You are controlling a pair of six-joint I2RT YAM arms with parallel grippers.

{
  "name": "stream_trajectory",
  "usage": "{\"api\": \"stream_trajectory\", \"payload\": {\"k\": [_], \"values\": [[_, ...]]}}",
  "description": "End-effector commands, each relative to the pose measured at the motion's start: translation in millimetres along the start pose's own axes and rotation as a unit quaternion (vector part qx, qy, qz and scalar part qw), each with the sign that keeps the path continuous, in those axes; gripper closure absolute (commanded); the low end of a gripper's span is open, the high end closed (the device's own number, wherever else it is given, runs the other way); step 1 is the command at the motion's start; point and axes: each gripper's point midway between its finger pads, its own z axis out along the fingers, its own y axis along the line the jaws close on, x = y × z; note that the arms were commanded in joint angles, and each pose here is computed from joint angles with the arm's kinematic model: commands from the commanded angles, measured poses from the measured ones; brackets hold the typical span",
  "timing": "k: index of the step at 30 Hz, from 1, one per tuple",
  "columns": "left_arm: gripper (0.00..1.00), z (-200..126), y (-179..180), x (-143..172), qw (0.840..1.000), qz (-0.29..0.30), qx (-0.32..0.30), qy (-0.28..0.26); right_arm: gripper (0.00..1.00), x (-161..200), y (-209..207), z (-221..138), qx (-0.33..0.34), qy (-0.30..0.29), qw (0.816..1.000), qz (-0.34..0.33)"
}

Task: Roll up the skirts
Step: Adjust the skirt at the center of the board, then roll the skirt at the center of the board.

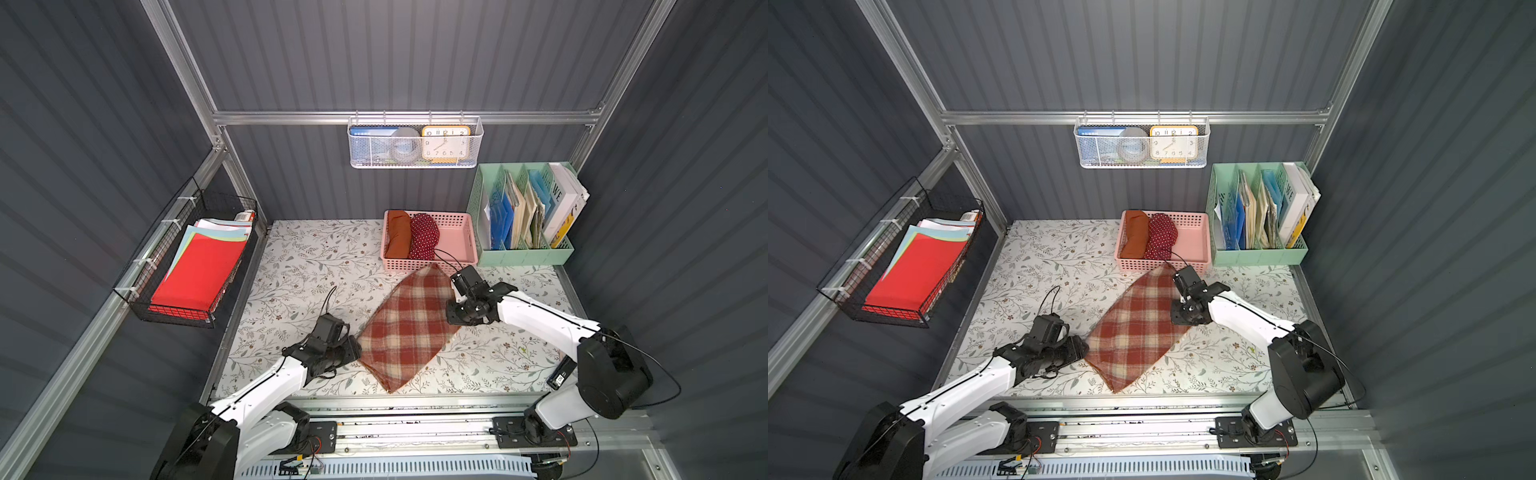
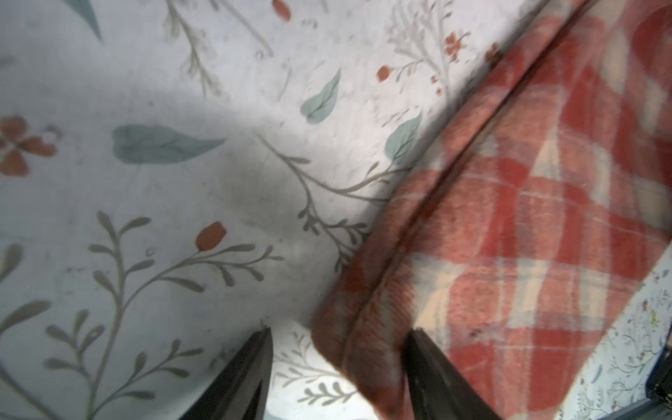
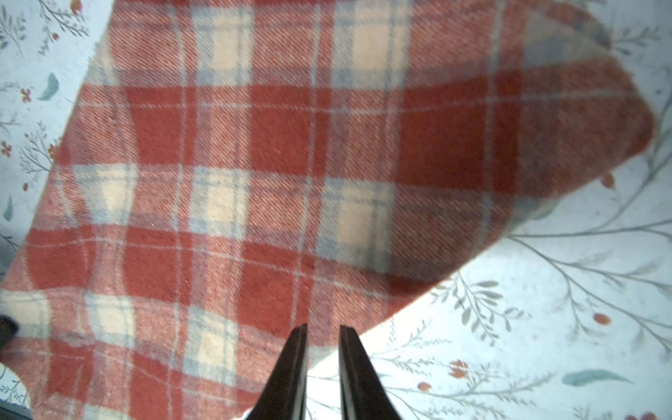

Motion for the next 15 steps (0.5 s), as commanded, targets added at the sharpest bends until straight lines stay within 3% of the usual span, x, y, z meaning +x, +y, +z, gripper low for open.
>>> {"api": "stream_trajectory", "payload": {"k": [1,8,15], "values": [[0.45,3.9,0.9,8.3,1.000,0.012,0.013,0.009,0.77,11.4,-11.2,-2.5,0.020,0.007,1.000,0.007],[0.73,10.2,1.4,8.2,0.999,0.017,0.034,-0.012,0.77,17.2,-9.9,-7.7,0.008,0.007,1.000,0.010],[0.91,7.3,-9.1,-0.7,0.998,0.025,0.045,-0.020,0.78,26.7,-8.7,-18.2,0.000,0.000,1.000,0.004]]}}
